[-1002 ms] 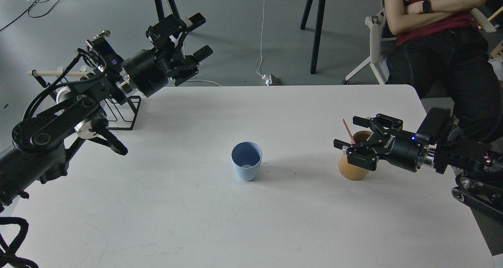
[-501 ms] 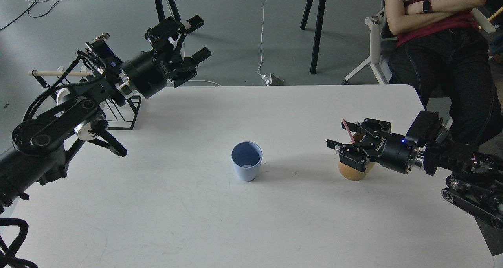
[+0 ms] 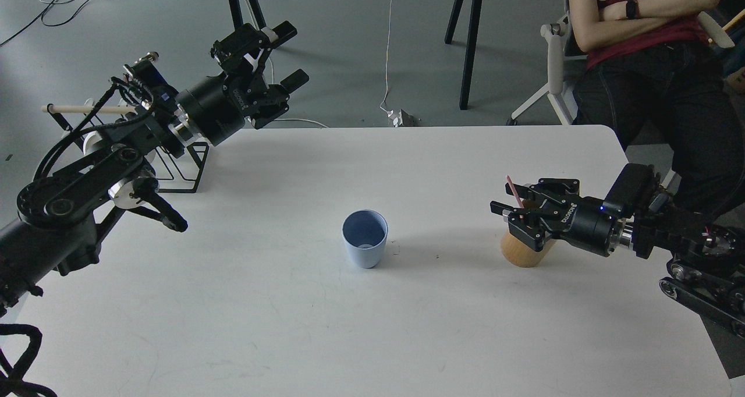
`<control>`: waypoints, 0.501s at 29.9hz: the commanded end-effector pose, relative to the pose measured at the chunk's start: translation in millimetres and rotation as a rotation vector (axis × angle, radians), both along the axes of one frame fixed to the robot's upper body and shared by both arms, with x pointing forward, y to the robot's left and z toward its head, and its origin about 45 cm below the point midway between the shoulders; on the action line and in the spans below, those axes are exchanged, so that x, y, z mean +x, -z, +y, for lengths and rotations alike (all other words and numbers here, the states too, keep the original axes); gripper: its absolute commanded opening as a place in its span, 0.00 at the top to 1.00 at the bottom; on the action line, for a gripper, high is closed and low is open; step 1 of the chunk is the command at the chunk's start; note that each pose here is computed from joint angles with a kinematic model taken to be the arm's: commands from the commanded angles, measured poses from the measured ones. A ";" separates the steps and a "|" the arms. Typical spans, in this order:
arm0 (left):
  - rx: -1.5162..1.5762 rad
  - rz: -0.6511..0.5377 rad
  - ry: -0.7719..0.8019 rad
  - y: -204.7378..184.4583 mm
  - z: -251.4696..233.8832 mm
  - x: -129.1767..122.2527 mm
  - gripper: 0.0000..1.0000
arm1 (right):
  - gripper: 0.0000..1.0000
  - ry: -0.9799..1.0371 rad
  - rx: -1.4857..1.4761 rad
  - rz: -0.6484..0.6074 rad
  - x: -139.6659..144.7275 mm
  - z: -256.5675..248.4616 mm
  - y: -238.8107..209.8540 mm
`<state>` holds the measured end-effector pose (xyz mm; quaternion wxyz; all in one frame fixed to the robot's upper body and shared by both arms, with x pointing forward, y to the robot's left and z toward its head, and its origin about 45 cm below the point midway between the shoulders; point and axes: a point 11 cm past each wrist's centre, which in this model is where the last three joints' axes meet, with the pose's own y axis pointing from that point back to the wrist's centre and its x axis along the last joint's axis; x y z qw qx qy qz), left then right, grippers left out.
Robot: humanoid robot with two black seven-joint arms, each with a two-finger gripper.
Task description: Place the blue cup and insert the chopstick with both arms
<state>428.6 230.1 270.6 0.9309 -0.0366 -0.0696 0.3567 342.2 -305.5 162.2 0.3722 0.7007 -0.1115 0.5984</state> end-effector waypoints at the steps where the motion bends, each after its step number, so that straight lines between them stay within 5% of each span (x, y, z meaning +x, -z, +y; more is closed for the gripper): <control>1: 0.000 0.000 0.000 0.1 0.2 0.1 0.05 | 0.71 0.005 -0.010 0.000 -0.9 -4.8 -0.1; 15: 0.002 0.008 -0.007 3.4 2.2 -0.2 0.05 | 0.83 0.005 -0.005 -0.015 -0.5 -5.7 -2.0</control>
